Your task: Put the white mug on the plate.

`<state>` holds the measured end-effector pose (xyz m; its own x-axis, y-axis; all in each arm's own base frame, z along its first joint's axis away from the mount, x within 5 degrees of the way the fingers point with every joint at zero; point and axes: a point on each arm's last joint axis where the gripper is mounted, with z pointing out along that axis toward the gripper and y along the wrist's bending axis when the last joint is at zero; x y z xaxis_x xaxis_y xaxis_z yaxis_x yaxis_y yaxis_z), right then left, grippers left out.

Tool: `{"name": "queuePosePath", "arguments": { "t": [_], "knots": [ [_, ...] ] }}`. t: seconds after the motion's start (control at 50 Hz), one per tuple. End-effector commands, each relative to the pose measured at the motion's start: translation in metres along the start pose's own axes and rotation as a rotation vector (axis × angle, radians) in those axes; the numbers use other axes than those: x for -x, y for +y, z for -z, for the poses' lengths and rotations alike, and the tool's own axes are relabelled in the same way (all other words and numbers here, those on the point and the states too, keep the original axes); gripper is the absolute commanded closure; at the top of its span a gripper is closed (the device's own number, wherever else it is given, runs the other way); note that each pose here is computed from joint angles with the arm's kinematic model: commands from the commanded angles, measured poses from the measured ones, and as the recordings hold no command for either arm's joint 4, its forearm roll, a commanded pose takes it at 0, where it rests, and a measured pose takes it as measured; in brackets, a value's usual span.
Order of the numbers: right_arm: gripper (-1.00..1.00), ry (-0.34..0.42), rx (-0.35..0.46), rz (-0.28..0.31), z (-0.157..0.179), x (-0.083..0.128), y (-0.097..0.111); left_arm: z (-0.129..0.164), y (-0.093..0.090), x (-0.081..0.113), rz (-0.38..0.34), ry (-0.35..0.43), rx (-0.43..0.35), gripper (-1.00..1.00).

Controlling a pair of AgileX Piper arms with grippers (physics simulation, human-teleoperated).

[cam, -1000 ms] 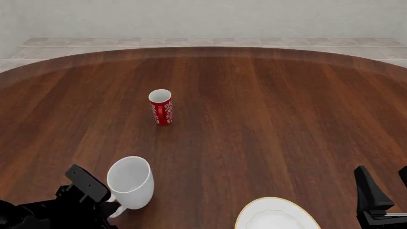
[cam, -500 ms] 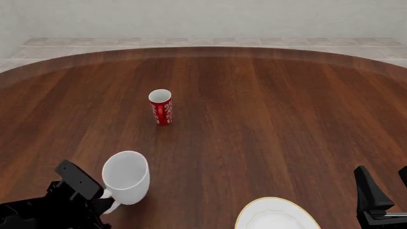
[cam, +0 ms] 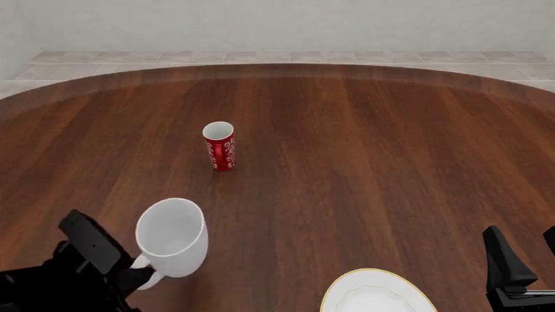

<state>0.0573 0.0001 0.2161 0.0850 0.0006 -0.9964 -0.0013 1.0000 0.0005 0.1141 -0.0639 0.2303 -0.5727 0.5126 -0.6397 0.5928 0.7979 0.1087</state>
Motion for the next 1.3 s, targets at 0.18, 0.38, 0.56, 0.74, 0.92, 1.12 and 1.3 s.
{"name": "queuePosePath", "arguments": {
  "t": [0.18, 0.38, 0.56, 0.74, 0.92, 1.12, 1.3],
  "knots": [
    [-1.0, 0.0, 0.0, 0.0, 0.0, 0.0, 0.0, 0.01, -0.013, 0.017, -0.033, -0.034, -0.072, 1.0],
    [-1.0, 0.0, 0.0, 0.0, 0.0, 0.0, 0.0, 0.006, -0.022, 0.024, -0.056, -0.043, -0.113, 1.0],
    [-1.0, 0.0, 0.0, 0.0, 0.0, 0.0, 0.0, 0.004, -0.031, 0.034, -0.063, -0.05, -0.15, 1.0],
    [-1.0, 0.0, 0.0, 0.0, 0.0, 0.0, 0.0, 0.003, -0.038, 0.044, -0.089, -0.065, -0.177, 1.0],
    [-1.0, 0.0, 0.0, 0.0, 0.0, 0.0, 0.0, 0.0, -0.046, 0.052, -0.101, -0.072, -0.204, 1.0],
    [-1.0, 0.0, 0.0, 0.0, 0.0, 0.0, 0.0, -0.007, -0.055, 0.058, -0.126, -0.073, -0.231, 1.0],
    [-1.0, 0.0, 0.0, 0.0, 0.0, 0.0, 0.0, -0.013, -0.069, 0.068, -0.157, -0.079, -0.269, 1.0]
  ]
}}
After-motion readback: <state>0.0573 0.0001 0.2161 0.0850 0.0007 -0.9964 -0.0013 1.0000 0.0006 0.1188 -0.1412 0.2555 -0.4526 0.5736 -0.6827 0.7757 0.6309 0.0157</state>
